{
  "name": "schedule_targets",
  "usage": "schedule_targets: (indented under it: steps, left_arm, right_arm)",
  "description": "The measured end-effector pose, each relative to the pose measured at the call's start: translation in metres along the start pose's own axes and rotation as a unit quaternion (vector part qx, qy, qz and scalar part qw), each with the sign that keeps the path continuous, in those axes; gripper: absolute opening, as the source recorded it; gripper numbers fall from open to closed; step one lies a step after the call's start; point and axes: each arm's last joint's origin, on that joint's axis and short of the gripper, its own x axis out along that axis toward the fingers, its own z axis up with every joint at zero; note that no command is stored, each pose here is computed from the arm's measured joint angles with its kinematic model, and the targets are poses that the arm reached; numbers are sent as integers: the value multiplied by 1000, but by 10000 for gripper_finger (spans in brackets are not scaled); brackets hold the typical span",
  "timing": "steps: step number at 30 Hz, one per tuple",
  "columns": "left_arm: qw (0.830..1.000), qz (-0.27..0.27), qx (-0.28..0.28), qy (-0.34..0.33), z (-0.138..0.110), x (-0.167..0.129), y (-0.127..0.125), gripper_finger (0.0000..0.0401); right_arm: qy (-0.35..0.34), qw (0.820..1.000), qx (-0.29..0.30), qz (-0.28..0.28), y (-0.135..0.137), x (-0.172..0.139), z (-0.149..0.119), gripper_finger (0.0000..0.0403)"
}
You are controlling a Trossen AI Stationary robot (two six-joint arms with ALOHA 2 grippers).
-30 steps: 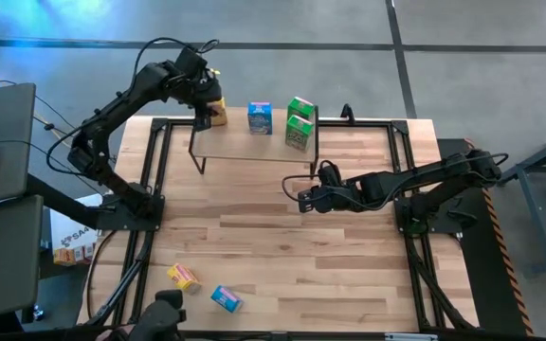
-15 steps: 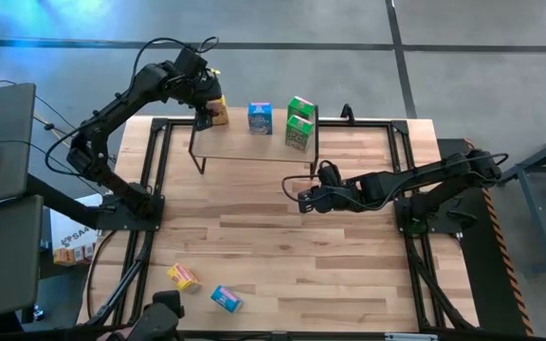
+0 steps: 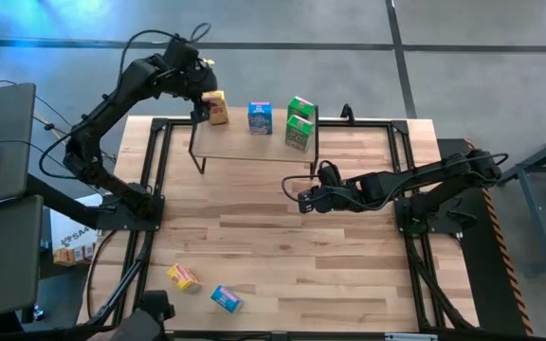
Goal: Stack cereal on shelf
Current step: Put the yellow cereal box on the shelf aligned with the other yellow cereal box
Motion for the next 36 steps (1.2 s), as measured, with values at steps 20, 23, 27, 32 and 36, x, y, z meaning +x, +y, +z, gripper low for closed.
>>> schedule_targets:
  steps: [20, 23, 27, 32, 36]
  left_arm:
    - [921, -225, -199, -248, 3, -120, -49, 255]
    - [906, -285, -210, -232, -11, -119, -81, 255]
    - [884, -327, -240, -233, -33, -115, -125, 255]
    - [837, -352, -301, -293, -50, -102, -169, 255]
    - [804, -339, -322, -368, -55, -95, -191, 255]
  right_arm:
    - [-2, 997, -72, 35, -9, -34, 15, 0]
    - [-12, 995, -91, 40, -14, -47, 21, 0]
    - [-19, 993, -111, 43, -20, -59, 26, 0]
    - [-13, 988, -142, 54, -21, -62, 27, 0]
    - [-11, 981, -172, 91, -15, -63, 28, 0]
